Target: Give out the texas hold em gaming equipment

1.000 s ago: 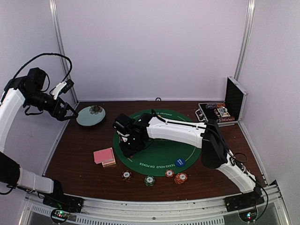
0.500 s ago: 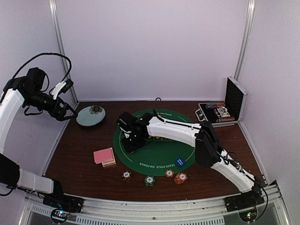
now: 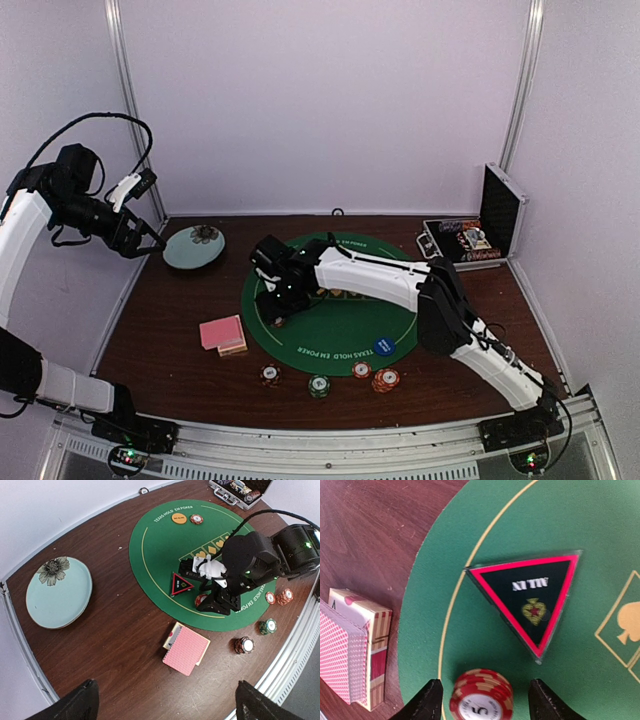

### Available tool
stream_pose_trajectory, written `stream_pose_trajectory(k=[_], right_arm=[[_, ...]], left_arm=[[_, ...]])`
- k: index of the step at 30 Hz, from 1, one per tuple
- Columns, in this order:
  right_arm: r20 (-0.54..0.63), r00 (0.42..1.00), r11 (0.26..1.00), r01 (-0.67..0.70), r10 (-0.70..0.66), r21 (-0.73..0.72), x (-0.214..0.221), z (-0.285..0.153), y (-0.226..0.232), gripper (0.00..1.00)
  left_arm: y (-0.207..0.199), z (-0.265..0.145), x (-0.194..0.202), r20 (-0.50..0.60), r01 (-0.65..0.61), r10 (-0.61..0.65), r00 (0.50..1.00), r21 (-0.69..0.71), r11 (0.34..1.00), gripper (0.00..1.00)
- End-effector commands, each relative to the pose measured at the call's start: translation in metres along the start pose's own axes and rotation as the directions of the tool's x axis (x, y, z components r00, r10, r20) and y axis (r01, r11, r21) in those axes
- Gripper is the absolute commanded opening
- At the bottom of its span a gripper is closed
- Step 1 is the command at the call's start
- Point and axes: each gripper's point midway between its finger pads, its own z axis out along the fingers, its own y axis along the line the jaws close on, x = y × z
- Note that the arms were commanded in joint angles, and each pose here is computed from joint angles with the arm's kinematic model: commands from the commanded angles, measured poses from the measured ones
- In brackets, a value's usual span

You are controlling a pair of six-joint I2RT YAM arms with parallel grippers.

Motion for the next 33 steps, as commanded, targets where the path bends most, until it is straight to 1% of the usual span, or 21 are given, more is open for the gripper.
stream_pose_trajectory(k=[1, 4, 7, 9, 16, 21, 27, 33], right_arm=[[0.084, 0.996, 1.000, 0.000, 0.000, -0.006, -0.031, -0.064, -0.007, 0.63], [0.087, 0.996, 1.000, 0.015, -0.014, -0.003, -0.026, -0.089, -0.010, 0.63], [0.074, 0.997, 1.000, 0.015, -0.015, 0.009, -0.008, -0.106, -0.020, 0.63], [0.051, 0.999, 1.000, 0.007, -0.008, 0.022, 0.010, -0.113, -0.028, 0.61], [-0.077, 0.995, 0.997, -0.054, 0.058, 0.058, 0.090, -0.117, -0.056, 0.52], [-0.129, 0.987, 0.993, -0.089, 0.098, 0.076, 0.128, -0.119, -0.069, 0.48], [-0.150, 0.980, 0.989, -0.116, 0.129, 0.088, 0.154, -0.118, -0.078, 0.48], [-0.169, 0.976, 0.989, -0.122, 0.134, 0.081, 0.165, -0.113, -0.076, 0.47]], left_arm=[[0.000, -0.006, -0.010, 0.047, -0.028, 0.029, 0.999, -0.014, 1.000, 0.97], [0.001, -0.007, -0.010, 0.045, -0.031, 0.032, 0.998, -0.022, 0.999, 0.97], [0.001, -0.007, -0.011, 0.046, -0.032, 0.033, 0.998, -0.019, 0.999, 0.98], [0.001, -0.006, -0.012, 0.048, -0.030, 0.031, 0.998, -0.014, 0.999, 0.97], [0.000, -0.007, -0.014, 0.054, -0.030, 0.030, 0.998, -0.009, 1.000, 0.98], [0.000, -0.006, -0.014, 0.055, -0.027, 0.027, 0.998, -0.005, 1.000, 0.98], [0.000, -0.005, -0.015, 0.056, -0.023, 0.023, 0.998, 0.000, 1.000, 0.98], [0.000, -0.006, -0.014, 0.055, -0.024, 0.024, 0.998, -0.005, 1.000, 0.97]])
